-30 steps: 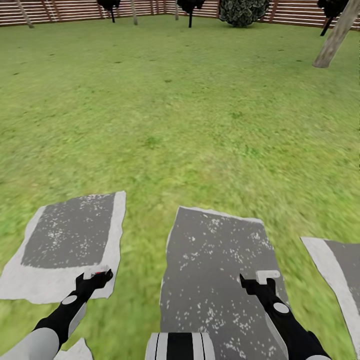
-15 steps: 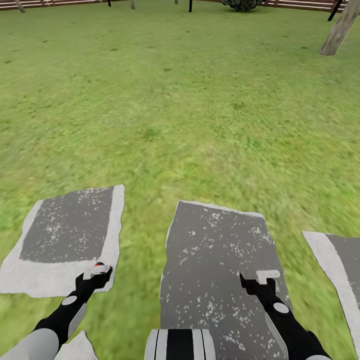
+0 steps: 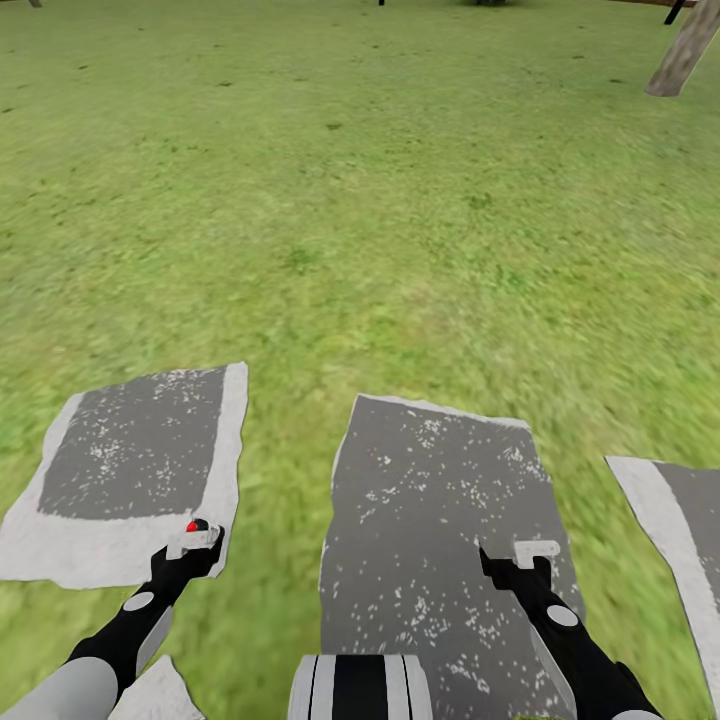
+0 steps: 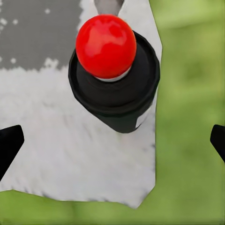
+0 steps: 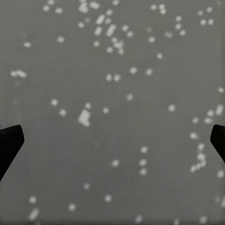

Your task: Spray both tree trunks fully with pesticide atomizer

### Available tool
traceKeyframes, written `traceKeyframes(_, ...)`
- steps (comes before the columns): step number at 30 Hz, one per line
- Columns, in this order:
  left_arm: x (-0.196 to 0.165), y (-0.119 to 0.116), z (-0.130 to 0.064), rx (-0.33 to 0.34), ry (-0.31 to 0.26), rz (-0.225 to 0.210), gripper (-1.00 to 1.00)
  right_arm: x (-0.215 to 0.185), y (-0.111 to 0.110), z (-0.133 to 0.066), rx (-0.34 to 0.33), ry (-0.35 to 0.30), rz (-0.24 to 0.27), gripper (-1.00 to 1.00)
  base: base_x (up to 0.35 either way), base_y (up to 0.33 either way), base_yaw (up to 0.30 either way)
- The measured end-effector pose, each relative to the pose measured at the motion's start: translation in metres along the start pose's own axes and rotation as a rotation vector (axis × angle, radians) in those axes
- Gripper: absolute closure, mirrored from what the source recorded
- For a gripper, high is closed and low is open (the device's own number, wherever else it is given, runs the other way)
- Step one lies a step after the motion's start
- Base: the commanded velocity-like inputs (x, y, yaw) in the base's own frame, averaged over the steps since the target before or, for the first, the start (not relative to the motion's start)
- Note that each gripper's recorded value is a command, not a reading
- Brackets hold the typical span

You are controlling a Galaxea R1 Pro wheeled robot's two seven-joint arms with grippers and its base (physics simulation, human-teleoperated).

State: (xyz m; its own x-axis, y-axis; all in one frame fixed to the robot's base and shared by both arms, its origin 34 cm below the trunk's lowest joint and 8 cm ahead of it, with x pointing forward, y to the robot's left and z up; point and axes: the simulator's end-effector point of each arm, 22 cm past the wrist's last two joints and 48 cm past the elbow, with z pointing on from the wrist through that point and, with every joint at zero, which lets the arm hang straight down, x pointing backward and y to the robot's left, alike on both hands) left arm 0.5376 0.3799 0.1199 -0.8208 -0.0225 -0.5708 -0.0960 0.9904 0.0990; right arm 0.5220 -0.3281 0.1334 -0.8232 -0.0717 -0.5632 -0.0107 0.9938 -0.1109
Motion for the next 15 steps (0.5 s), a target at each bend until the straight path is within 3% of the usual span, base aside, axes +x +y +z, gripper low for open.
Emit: traceKeyframes(15, 0.0044, 0.0005, -0.0017, -0.001, 0.004, 0.000, -1.00, 0.0000, -0.0003, 0.0000, 0.001, 0.000, 0.001, -1.00, 0.042, 0.000, 0.000)
